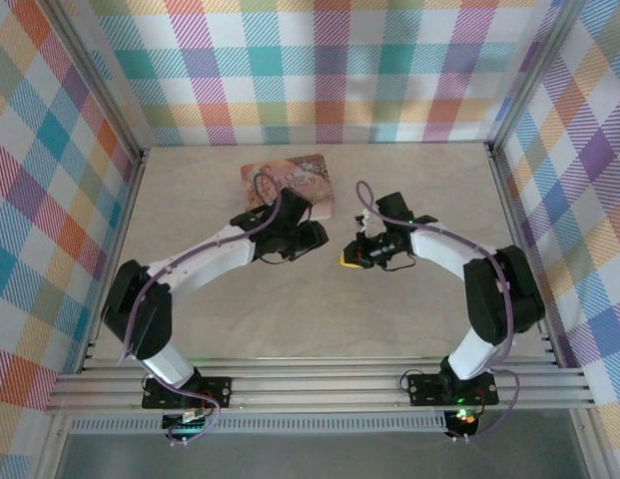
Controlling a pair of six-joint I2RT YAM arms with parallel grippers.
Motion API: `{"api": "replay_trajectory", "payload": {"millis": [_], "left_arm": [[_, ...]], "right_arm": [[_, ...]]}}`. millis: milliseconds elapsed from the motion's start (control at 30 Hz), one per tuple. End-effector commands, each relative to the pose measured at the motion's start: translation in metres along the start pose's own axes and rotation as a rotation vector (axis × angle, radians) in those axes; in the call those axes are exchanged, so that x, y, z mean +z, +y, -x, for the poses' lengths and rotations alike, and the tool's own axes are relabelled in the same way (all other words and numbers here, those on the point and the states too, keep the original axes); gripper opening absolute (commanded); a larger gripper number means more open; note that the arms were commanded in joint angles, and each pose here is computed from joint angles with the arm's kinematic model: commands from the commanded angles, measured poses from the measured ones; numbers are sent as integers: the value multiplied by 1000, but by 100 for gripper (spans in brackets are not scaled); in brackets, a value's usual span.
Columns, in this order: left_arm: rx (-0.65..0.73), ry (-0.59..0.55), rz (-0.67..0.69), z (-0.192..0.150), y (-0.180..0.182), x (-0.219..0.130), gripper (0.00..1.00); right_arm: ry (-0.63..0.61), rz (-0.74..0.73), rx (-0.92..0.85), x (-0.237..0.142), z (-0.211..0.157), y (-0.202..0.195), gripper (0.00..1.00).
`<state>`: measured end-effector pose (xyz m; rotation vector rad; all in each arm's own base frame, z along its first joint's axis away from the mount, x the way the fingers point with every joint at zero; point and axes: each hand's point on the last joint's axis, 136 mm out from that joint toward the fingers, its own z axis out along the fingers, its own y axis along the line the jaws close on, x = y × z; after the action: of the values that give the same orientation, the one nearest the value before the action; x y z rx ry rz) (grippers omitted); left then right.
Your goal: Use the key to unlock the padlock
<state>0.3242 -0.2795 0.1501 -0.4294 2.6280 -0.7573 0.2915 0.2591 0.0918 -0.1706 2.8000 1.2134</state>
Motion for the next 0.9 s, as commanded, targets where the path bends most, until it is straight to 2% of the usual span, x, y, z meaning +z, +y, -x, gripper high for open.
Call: {"api": "replay_trajectory", "payload": {"millis": [0,100,267,500,667,867], "left_arm": [[-55,-83,45,15,28,-17,54],[-56,-74,49,10,45,-18,54],[-81,-32,93,-11,82,-12,54],[-117,-4,70,-25,91,-8,54],[-182,-63,-82,-18,74,-17,53],[-403,-111,-313,-9,57,-36,57]], "right_arm": [[31,79,-84,24,13,33,0],[112,53,-174,42,3,37,0],[135,9,-129,57,-4,15,0],[118,6,-175,53,-13,13,0],[80,70,-318,26,-18,42,0],[29,153,-497,-16,-28,85,0]]}}
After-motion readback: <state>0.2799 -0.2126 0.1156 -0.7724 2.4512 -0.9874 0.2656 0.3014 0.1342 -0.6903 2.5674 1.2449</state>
